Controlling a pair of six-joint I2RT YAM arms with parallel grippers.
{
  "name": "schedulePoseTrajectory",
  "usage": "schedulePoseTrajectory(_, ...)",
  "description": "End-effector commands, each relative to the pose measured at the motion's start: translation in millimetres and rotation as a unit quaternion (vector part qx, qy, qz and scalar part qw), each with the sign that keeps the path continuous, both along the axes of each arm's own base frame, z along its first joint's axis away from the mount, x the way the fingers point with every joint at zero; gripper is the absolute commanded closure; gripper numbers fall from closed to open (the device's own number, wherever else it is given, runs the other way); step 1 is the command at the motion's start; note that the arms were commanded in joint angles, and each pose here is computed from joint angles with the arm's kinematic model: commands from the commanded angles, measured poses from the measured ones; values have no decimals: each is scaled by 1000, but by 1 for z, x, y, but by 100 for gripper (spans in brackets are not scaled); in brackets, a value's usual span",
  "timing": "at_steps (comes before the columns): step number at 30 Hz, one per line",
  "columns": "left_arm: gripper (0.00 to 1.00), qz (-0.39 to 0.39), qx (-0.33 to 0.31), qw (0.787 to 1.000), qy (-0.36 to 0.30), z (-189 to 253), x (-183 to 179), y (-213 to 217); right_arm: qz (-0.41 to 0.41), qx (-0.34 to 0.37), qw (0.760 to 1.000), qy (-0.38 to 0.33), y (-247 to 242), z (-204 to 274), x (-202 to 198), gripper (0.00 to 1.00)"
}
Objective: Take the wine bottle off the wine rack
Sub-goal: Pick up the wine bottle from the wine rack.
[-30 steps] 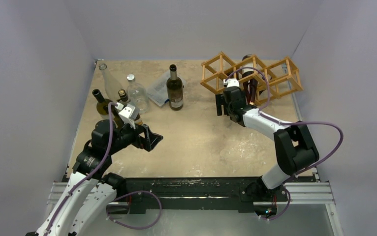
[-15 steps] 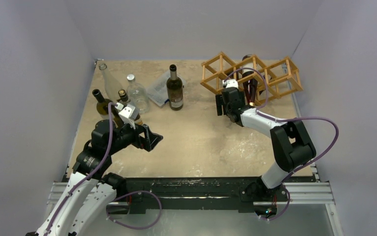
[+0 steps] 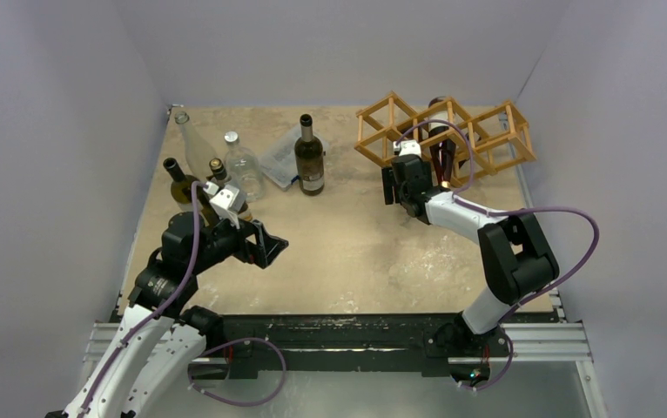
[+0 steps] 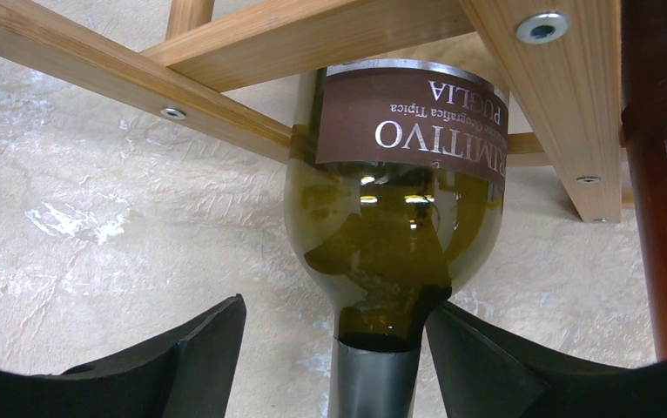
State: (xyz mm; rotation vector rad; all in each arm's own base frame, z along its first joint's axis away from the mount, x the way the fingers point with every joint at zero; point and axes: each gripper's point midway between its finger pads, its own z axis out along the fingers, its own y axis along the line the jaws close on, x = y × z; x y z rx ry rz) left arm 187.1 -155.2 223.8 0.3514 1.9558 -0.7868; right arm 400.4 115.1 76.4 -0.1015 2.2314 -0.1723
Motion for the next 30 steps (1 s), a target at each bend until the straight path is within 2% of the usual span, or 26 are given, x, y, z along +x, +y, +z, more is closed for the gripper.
schedulePoseTrajectory(1, 0, 3, -2, 1000, -26, 16, 2, 2, -16, 8, 1000, -25, 2, 8, 10, 22)
schedulePoseTrajectory(17, 0, 5, -1, 1000, -27, 16, 2, 3, -1, 26, 999, -21, 11, 7, 10, 33)
schedulePoseTrajectory(30, 0, 6, -1, 1000, -28, 16, 2, 4, 12, 33, 999, -31, 13, 13, 6, 54)
